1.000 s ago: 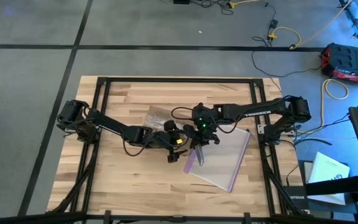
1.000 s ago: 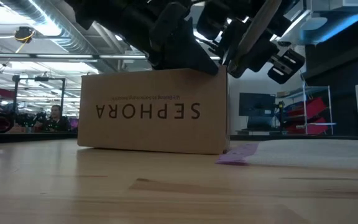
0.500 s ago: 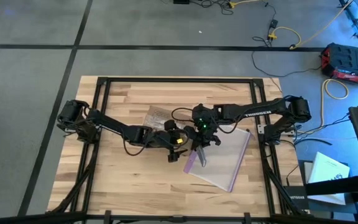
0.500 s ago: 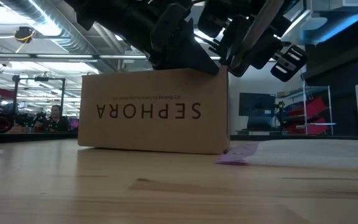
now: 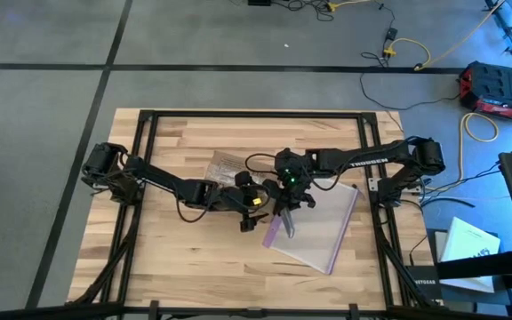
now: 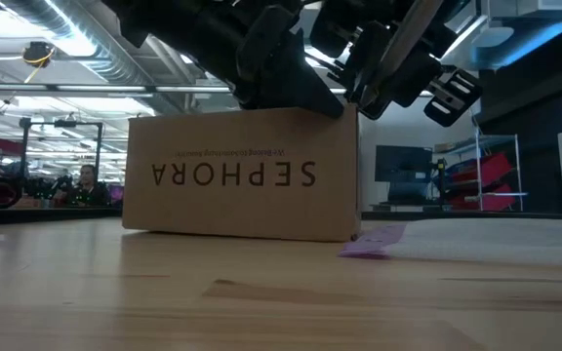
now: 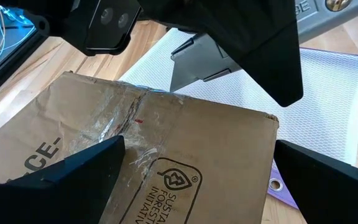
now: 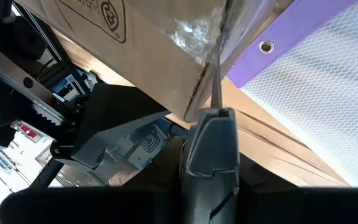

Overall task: Unpack boxes
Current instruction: Open the cardboard box using the cutter

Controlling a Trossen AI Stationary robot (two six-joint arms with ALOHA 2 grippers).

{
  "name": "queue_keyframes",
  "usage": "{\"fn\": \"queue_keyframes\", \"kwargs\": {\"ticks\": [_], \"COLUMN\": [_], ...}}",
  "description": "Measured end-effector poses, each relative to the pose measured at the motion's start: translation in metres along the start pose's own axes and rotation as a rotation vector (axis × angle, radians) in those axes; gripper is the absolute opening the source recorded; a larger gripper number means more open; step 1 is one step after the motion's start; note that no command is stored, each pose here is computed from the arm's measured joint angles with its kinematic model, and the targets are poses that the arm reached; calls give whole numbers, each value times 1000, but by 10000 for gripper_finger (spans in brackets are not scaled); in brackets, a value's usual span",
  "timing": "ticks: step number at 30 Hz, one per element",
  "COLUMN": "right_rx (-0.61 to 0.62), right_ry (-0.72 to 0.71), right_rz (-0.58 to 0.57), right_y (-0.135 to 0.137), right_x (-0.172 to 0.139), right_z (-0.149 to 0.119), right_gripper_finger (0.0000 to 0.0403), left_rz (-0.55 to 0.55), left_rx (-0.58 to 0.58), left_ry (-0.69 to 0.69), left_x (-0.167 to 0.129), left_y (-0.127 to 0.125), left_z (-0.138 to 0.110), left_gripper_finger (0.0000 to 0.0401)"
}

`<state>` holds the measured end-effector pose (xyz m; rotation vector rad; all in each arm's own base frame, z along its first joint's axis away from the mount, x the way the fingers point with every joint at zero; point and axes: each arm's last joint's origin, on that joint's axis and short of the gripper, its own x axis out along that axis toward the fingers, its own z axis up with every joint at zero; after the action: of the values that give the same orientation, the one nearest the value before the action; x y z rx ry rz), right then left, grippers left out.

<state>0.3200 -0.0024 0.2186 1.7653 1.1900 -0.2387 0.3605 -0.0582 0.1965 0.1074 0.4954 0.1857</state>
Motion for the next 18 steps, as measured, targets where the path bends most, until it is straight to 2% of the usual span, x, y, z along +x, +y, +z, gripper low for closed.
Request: {"fn": "queue_keyframes", "kwargs": {"ticks": [18], "right_rx": [3], "right_ry": [-6], "right_rz": [-3], "right_y": [-4], "right_x": [1], "right_z": [2], "right_gripper_finger": [51], "left_rz": [1], "left_rx": [-4], "left_ry": [0], "left_x": [0], "left_y": [0], "left_z": [0], "left_gripper_finger": [400]}}
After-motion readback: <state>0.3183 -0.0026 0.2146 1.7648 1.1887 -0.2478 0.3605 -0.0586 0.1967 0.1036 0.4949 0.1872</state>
